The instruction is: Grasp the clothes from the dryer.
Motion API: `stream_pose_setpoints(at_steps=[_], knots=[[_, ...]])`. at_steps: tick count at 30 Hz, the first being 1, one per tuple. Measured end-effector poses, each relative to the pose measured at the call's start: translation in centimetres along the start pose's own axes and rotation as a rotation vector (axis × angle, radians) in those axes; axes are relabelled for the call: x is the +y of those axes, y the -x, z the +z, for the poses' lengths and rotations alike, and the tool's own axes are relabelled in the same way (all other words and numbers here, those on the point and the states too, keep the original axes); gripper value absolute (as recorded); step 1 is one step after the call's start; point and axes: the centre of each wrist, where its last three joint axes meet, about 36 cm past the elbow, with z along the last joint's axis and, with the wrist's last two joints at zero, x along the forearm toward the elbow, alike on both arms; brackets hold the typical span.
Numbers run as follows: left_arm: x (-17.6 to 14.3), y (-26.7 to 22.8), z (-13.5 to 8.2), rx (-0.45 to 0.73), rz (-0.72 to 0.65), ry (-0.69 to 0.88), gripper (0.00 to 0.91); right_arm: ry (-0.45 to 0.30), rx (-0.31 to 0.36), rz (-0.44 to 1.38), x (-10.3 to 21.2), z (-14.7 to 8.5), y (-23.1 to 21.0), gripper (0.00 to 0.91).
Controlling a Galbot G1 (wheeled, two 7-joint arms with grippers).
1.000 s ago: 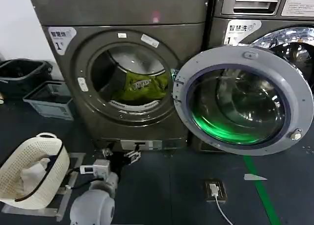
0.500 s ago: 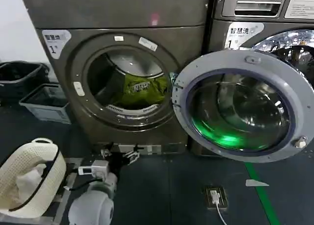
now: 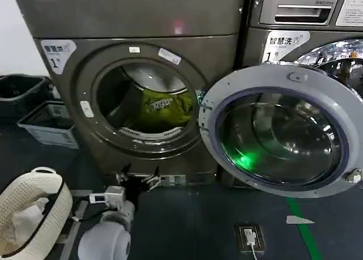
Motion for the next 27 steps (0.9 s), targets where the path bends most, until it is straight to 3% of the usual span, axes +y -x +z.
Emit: stream_pose_setpoints(at_steps=[27], knots=[[-0.16, -0.17, 0.53, 0.018, -0.006, -0.014, 0.907, 0.01, 0.014, 0.004, -0.06, 0.06, -0.55, 0.907]])
